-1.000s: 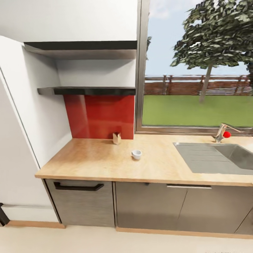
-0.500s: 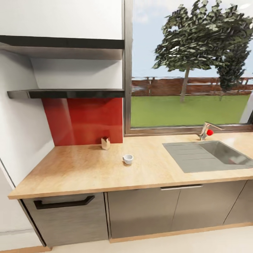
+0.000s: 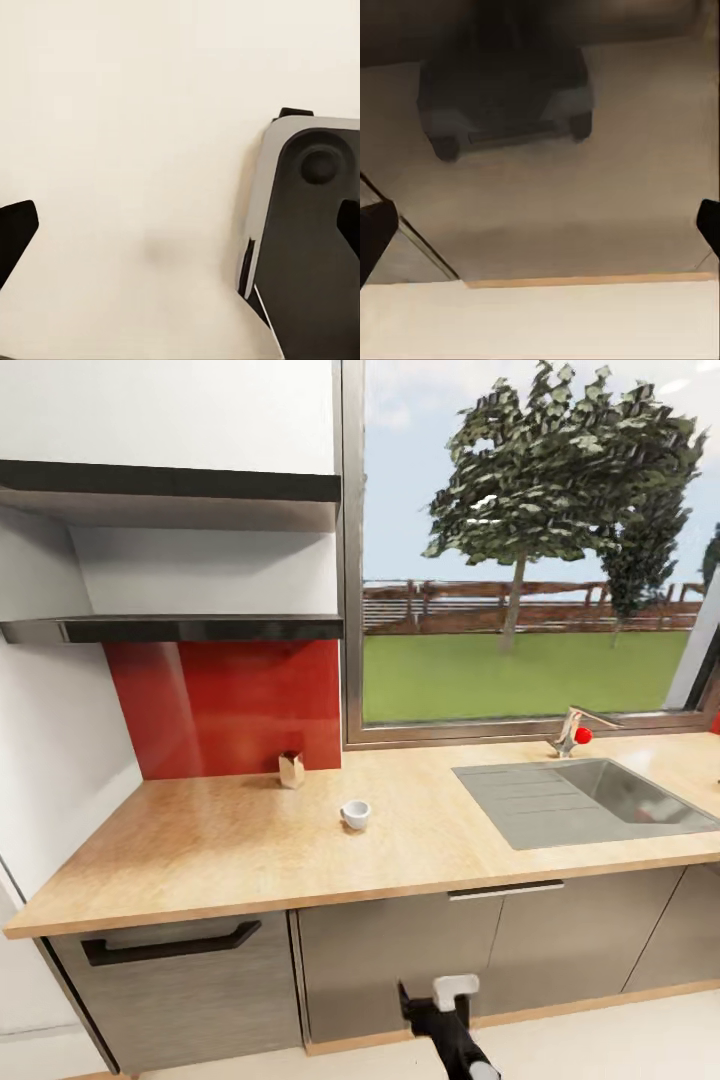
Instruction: Set up a coffee station on the kitchen countertop: keep the coffee maker on the countertop, move the bottle of coffee from the kitchen shelf to the counter next to the coffee maker, place a paper coffee filter on top of the coffee maker, put the saucer next to the coffee maker with the coffee cup on the saucer, and place the electric kettle next to the coffee maker.
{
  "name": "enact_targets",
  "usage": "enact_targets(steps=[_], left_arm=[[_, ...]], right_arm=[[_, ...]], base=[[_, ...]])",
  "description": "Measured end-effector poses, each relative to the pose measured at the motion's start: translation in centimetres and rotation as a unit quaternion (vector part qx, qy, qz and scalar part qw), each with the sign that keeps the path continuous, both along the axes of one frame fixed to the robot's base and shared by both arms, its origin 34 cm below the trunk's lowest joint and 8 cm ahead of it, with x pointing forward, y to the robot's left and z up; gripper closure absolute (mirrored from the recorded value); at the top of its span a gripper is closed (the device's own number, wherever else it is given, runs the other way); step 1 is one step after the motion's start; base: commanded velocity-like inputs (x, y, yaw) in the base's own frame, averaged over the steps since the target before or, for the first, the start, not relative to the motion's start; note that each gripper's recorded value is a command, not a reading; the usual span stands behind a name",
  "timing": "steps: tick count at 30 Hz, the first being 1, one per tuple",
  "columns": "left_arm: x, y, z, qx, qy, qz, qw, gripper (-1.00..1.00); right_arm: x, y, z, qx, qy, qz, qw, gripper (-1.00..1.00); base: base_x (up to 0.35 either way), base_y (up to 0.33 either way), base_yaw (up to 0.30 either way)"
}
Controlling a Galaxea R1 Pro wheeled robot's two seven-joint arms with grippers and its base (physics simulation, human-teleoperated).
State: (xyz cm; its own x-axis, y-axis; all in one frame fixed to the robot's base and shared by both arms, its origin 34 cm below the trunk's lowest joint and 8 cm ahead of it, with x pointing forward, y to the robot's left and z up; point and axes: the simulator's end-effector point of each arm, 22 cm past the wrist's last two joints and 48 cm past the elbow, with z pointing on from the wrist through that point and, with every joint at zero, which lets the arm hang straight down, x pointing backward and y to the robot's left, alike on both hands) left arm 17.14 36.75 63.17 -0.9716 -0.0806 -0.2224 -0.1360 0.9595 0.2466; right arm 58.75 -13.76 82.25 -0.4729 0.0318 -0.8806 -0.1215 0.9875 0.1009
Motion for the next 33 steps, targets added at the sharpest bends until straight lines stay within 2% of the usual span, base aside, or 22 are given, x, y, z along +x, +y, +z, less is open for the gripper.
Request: enact_targets(steps=[1,3,4,5,6,9,16,18,20,26,28,29,30,33], left_arm=[[0.1,0.0,0.0,0.000,0.000,-0.001,1.0000,-1.00],[0.1,0.0,0.0,0.000,0.000,-0.002,1.0000,-1.00],[0.1,-0.1,0.0,-0.001,0.001,-0.004,1.0000,-1.00],[0.1,-0.1,0.0,-0.001,0.001,-0.004,1.0000,-1.00],[0.1,0.1,0.0,0.000,0.001,-0.004,1.0000,-1.00],[0.0,0.2,0.0,0.001,0.004,-0.004,1.0000,-1.00],[-0.4,0.1,-0.1,-0.001,0.016,-0.004,0.9999,-1.00],[-0.4,0.1,-0.1,-0.001,0.017,-0.005,0.9999,-1.00],[-0.4,0.1,-0.1,-0.001,0.016,-0.006,0.9998,-1.00],[-0.4,-0.3,-0.2,-0.004,0.017,-0.009,0.9998,-1.00],[-0.5,-0.3,-0.2,-0.004,0.018,-0.009,0.9998,-1.00],[-0.5,-0.3,-0.2,-0.004,0.019,-0.009,0.9998,-1.00],[-0.6,-0.2,-0.2,-0.003,0.019,-0.009,0.9998,-1.00],[-0.8,-0.1,-0.2,-0.003,0.021,-0.009,0.9997,-1.00]], right_arm=[[2.0,1.1,3.5,0.019,-0.057,-0.002,0.9982,-1.00],[4.0,2.1,7.6,0.040,-0.114,-0.002,0.9926,-1.00],[5.6,3.1,11.5,0.059,-0.161,-0.001,0.9852,-1.00],[6.5,3.6,14.2,0.072,-0.189,0.000,0.9793,-1.00],[7.5,4.3,18.0,0.089,-0.229,0.002,0.9693,-1.00],[8.1,4.9,21.9,0.107,-0.267,0.003,0.9576,-1.00],[8.6,5.4,26.7,0.127,-0.312,0.006,0.9416,-1.00],[8.7,5.5,27.4,0.129,-0.315,0.007,0.9403,-1.00],[8.9,6.0,27.8,0.129,-0.302,0.014,0.9443,-1.00],[9.3,8.2,29.8,0.113,-0.220,0.050,0.9676,-1.00],[9.2,8.1,29.7,0.102,-0.192,0.046,0.9749,-1.00],[9.3,7.6,29.2,0.085,-0.163,0.035,0.9824,-1.00],[9.3,7.1,28.9,0.072,-0.144,0.026,0.9866,-1.00],[9.4,6.2,29.3,0.046,-0.117,0.011,0.9920,-1.00]], base=[[0.000,0.000,0.000],[0.000,0.000,0.000],[0.000,0.000,0.000],[0.000,0.000,0.000],[0.000,0.000,0.000],[0.000,0.000,0.000],[0.000,0.000,0.000],[0.000,0.000,0.000],[0.000,0.000,0.000],[0.000,0.000,0.000],[0.000,0.000,0.000],[0.000,0.000,0.000],[0.000,0.000,0.000],[0.000,0.000,0.000]])
